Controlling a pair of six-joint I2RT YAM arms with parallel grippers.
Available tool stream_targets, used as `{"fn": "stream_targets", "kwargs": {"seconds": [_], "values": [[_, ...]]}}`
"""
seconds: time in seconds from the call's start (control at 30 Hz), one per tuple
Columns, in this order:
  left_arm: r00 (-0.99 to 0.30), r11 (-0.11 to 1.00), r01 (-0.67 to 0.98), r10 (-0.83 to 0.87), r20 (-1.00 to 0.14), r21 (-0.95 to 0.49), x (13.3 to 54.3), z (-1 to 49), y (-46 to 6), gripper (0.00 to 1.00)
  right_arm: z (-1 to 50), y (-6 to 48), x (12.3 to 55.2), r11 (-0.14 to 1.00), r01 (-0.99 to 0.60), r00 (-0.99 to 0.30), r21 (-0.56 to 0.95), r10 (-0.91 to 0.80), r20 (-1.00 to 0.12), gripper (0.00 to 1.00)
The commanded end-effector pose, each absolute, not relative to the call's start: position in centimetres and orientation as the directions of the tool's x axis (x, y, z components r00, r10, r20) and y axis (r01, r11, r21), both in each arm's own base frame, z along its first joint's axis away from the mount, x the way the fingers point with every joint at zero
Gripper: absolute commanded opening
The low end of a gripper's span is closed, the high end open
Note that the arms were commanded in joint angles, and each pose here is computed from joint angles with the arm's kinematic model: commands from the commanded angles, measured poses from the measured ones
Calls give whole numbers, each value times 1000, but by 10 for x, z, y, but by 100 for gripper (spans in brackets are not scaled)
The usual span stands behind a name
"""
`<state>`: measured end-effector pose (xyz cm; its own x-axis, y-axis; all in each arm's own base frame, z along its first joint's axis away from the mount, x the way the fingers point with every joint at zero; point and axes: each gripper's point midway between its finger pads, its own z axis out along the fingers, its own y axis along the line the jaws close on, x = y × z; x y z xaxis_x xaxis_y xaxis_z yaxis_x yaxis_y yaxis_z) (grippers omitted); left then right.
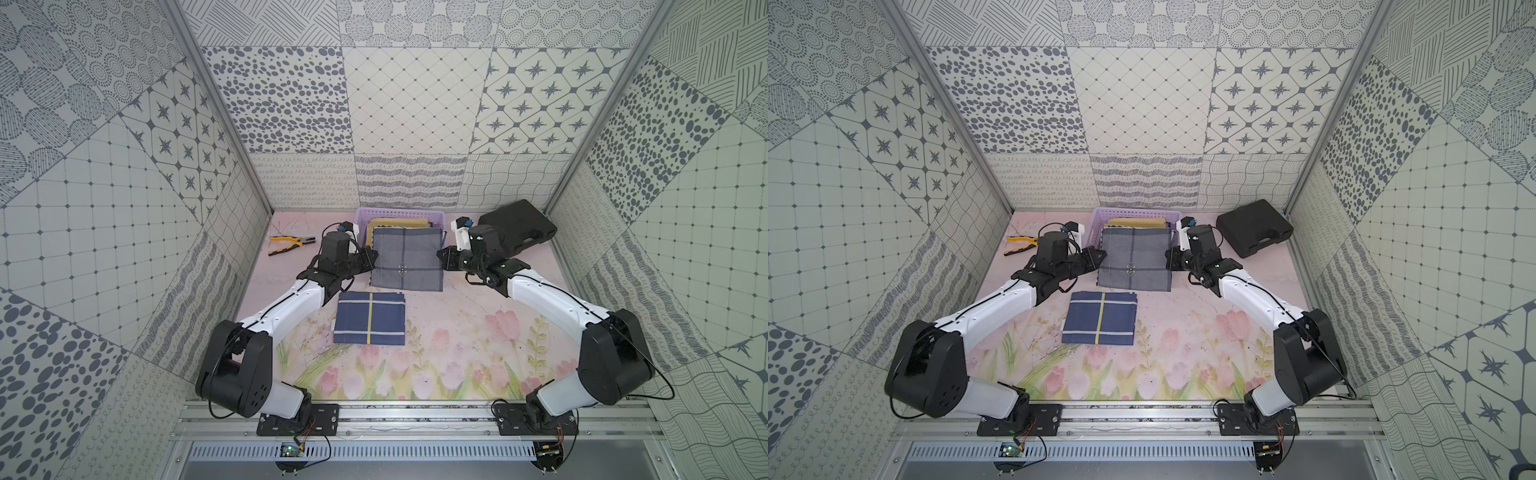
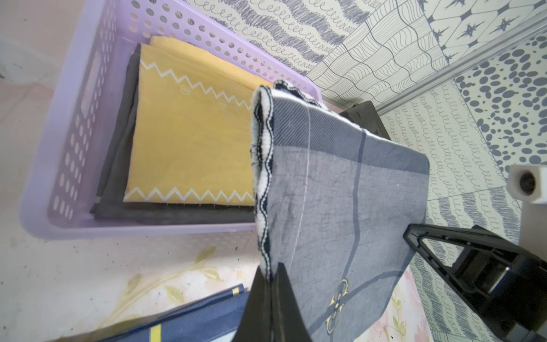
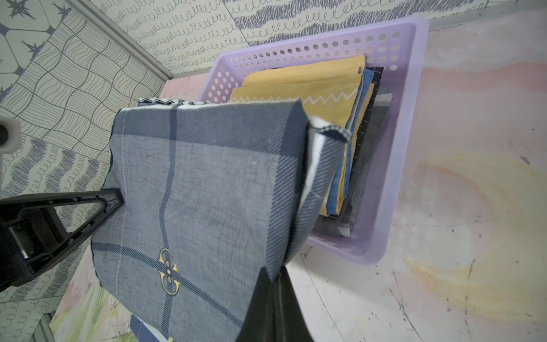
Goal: Put the folded pillowcase in the basket
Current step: Place the pillowcase in the basket.
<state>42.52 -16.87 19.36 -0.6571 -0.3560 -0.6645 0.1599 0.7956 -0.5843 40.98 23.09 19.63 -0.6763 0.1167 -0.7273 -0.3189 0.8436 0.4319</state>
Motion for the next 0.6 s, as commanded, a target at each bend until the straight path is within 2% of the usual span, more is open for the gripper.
{"fn": "stream_targets", "kwargs": {"seconds": [0.0, 0.57], "values": [[-586, 814, 193, -351, -730, -547, 463, 208, -157, 0, 215, 231, 438, 839, -341, -616, 425, 142, -775, 0], [-587, 819, 186, -350, -730, -543, 549, 181, -142, 0, 202, 253, 523, 808, -353, -617, 472, 178, -766, 0]]}}
